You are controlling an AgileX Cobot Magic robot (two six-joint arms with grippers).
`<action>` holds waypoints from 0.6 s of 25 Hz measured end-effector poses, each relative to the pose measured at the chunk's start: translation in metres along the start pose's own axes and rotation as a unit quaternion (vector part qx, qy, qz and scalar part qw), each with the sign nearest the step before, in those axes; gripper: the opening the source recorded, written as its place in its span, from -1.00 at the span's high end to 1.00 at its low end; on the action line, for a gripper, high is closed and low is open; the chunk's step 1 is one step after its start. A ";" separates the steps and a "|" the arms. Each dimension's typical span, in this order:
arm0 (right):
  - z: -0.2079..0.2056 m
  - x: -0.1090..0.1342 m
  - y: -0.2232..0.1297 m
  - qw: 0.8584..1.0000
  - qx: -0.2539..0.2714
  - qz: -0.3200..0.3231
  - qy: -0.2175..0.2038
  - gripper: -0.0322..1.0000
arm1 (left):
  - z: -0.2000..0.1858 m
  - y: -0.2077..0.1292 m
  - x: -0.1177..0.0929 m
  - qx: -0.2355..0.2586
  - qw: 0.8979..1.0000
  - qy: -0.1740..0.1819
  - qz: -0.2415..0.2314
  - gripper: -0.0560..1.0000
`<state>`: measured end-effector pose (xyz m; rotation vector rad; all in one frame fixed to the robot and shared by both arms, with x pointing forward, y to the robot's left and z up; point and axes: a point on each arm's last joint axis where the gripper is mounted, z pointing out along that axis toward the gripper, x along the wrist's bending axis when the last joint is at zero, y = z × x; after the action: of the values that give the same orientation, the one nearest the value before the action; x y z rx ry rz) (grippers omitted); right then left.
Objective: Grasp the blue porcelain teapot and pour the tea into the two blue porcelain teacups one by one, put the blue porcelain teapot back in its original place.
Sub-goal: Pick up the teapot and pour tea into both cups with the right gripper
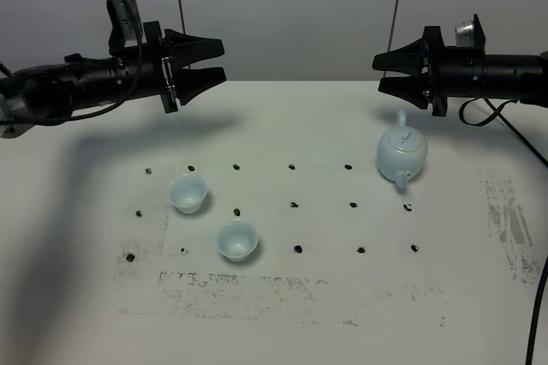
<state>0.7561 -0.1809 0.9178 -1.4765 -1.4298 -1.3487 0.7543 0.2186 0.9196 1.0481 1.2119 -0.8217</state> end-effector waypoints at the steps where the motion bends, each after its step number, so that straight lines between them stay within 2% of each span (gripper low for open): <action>1: 0.000 0.000 0.000 1.000 0.000 0.000 0.000 0.03 | 0.000 0.000 0.000 0.000 1.000 0.000 0.000 -0.17; 9: 0.000 0.000 0.000 1.000 0.000 -0.005 0.000 0.03 | 0.000 0.000 0.000 0.000 1.000 0.000 0.000 -0.17; 12: -0.001 0.006 0.003 0.999 -0.002 -0.044 0.001 0.03 | 0.000 0.000 0.000 0.000 1.000 0.000 0.012 -0.17; 15: -0.004 0.021 0.011 0.993 -0.003 -0.115 -0.006 0.03 | 0.002 0.005 -0.009 0.011 0.998 0.004 0.066 -0.17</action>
<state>0.7635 -0.1808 0.9407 -1.3576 -1.6430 -1.4849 0.7575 0.2182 0.9297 1.1371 1.1294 -0.7294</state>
